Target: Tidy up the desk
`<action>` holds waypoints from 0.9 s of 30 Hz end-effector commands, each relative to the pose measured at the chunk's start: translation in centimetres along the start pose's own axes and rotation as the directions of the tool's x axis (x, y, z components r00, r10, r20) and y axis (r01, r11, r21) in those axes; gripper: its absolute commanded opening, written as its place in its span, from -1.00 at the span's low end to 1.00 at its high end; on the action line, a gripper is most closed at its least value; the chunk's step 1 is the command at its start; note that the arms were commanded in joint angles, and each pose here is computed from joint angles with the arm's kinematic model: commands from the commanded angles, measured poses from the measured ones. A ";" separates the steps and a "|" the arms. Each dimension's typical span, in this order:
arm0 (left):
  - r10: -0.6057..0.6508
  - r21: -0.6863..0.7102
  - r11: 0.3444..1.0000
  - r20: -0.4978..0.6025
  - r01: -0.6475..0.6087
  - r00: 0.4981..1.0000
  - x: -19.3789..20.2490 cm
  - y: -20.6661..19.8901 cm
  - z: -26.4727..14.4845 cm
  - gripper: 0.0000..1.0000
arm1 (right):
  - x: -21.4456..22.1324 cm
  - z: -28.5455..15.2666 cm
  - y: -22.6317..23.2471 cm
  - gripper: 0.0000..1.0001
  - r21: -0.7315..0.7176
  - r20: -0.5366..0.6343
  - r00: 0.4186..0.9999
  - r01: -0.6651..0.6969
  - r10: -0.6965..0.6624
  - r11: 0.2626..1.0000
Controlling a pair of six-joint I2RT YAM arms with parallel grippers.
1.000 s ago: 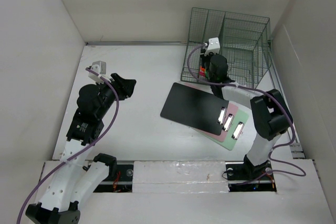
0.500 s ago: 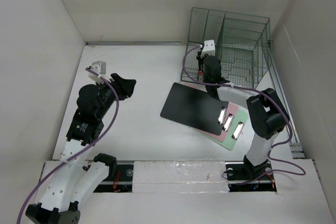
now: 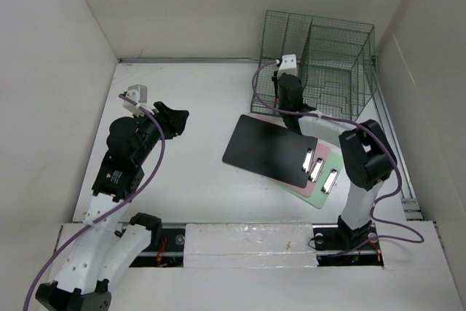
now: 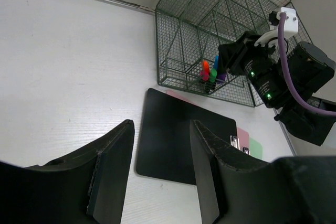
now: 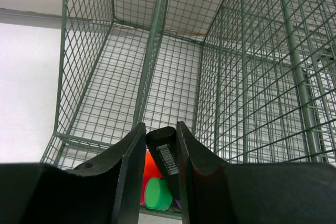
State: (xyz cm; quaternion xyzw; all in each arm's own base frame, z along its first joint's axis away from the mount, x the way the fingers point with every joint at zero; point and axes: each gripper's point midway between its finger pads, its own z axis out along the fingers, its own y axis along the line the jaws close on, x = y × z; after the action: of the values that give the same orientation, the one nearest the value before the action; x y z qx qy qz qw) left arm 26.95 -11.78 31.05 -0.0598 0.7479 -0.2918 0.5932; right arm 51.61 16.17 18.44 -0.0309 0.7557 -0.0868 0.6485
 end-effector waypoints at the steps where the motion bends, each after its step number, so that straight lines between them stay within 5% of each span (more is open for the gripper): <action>1: 0.014 0.035 0.999 0.036 -0.015 0.999 -1.0 -0.9 -0.1 -0.15 | -0.9 -0.7 -0.4 -0.66 0.037 -0.041 0.998 -0.045 0.047 0.998; 10: 0.010 0.050 0.999 0.034 -0.012 0.999 -0.9 -1.1 -0.1 -0.15 | -0.9 -3.2 -0.8 -0.34 0.057 -0.090 0.985 -0.142 0.147 0.988; 27: 0.014 0.092 0.996 -0.009 -0.013 1.000 -0.1 -1.7 0.7 -0.13 | 1.3 -5.8 -1.1 -0.28 0.110 -0.210 0.935 -0.269 0.287 0.957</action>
State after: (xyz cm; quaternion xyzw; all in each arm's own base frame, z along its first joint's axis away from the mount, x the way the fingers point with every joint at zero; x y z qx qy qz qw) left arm 27.02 -12.43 31.05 -0.0481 0.7482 -0.3038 0.5878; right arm 46.08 16.19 16.41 0.0823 0.8178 -0.0403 0.5682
